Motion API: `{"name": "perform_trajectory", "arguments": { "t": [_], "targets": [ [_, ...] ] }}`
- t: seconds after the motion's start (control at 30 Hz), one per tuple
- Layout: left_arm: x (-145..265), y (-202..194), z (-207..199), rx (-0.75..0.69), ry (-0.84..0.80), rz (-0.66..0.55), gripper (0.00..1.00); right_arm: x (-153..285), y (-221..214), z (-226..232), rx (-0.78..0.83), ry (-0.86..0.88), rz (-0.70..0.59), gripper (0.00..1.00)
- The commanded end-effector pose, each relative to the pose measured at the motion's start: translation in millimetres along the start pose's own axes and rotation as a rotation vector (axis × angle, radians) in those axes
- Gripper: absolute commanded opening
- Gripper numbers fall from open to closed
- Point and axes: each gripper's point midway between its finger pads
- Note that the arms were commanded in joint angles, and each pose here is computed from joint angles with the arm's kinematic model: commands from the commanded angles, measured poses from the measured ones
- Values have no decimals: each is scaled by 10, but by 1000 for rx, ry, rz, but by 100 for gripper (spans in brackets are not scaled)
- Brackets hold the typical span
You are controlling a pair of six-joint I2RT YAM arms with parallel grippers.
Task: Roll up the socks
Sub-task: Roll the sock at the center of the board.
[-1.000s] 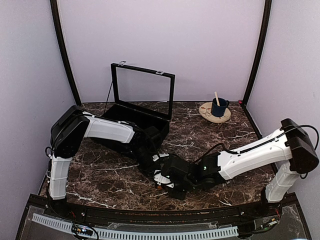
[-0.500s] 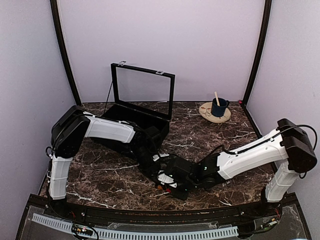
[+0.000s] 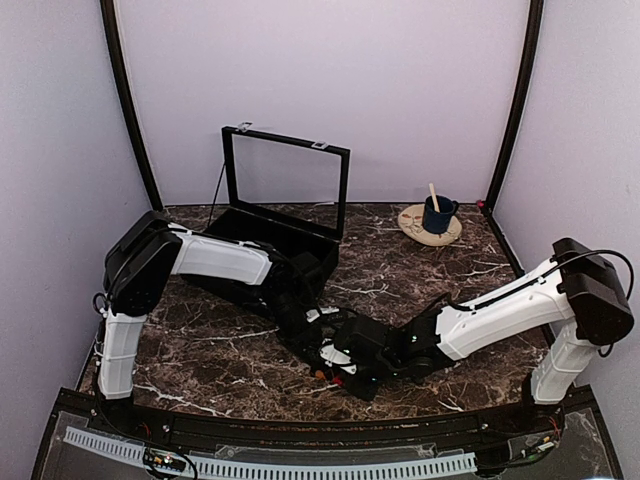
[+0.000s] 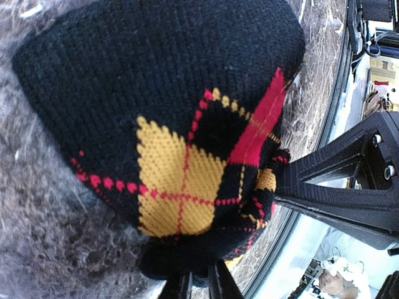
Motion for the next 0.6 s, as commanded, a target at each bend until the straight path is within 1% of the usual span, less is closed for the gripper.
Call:
{"name": "perform_trajectory", "arguments": {
  "t": [0.0,0.13,0.2,0.33,0.57],
  "targets": [
    [-224,-235,417,39,134,99,13,-60,-383,-172,-26,-67,114,3],
    [-247,-251,430,44,133,107,13,86,-237,-225,-28,-93,69,8],
    [-250,-257,436,46,132,111,13,184,-111,-249,-22,-108,35,12],
    [-244,-244,430,43,133,115,13,346,83,-249,22,-131,0,18],
    [-235,-214,426,42,131,121,13,461,220,13,144,-100,-21,24]
  ]
}}
Point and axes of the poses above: each gripper's point midway between its finger pads, its own x axis back along the fingers, its own z axis along the line the jaws close on, y = z × x, and after that the axes turned 2 degrees about -x, right-handed
